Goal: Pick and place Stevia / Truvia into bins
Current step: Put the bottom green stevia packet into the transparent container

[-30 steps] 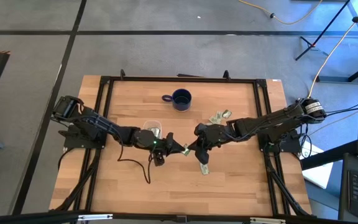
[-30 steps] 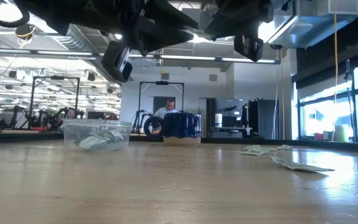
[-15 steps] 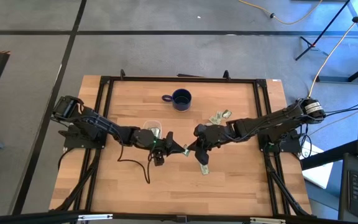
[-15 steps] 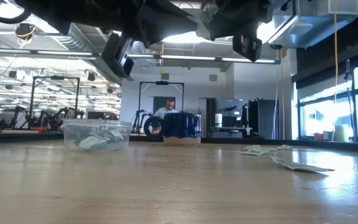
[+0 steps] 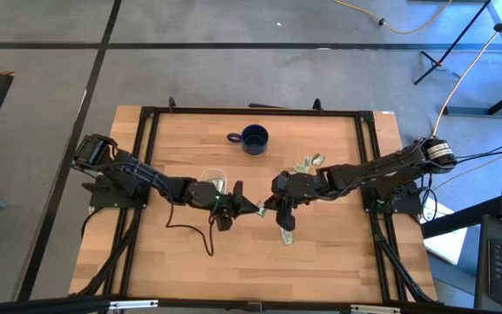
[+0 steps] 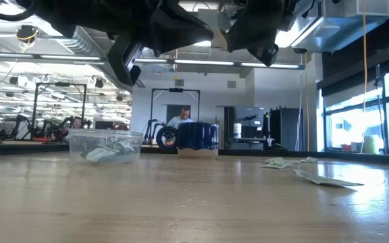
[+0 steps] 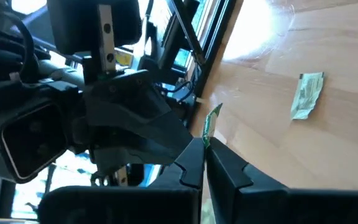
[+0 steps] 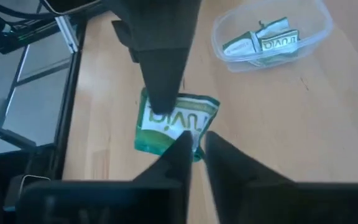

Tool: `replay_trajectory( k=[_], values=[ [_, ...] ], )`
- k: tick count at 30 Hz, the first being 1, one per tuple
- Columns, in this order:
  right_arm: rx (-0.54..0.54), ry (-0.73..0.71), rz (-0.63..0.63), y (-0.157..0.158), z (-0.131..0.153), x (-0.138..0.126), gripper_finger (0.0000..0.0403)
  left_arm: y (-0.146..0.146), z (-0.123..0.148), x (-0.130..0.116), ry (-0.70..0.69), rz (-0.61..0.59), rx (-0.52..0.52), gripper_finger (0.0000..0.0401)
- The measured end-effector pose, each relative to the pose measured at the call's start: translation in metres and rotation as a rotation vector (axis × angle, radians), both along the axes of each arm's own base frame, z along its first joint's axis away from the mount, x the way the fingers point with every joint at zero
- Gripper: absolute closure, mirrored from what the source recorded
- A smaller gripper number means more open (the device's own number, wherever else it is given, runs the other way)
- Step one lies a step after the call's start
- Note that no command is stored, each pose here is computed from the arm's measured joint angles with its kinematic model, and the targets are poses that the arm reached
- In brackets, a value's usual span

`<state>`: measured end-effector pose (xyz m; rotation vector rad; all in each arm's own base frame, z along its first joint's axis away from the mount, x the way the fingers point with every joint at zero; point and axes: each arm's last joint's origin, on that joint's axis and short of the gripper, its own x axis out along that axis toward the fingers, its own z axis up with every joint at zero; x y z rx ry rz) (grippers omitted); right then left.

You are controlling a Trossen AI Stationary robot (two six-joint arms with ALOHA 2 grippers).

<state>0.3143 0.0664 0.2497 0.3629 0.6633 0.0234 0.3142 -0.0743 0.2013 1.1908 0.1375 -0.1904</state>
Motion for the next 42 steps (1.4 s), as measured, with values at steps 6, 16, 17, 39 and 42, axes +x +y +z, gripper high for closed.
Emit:
replay_trajectory(
  k=[6, 16, 17, 39, 42],
  values=[
    [-0.002, 0.039, -0.003, 0.0, -0.002, -0.004, 0.0257, 0.001, -0.002, -0.001, 0.024, 0.117, -0.111, 0.0397],
    [-0.051, 0.256, -0.001, -0.003, -0.027, -0.02, 0.0215, 0.025, -0.012, -0.035, 0.287, 0.666, -0.515, 0.0397],
    [-0.052, 0.258, -0.002, -0.003, -0.028, -0.021, 0.0215, 0.029, -0.01, -0.042, 0.322, 0.703, -0.574, 0.0398],
    [-0.056, 0.255, -0.027, -0.003, -0.03, -0.021, 0.0215, 0.075, -0.016, -0.079, 0.784, 1.0, -1.27, 0.039],
    [-0.047, 0.282, -0.002, 0.003, -0.032, -0.024, 0.0215, 0.076, -0.022, -0.077, 0.79, 1.029, -1.249, 0.0382]
  ],
)
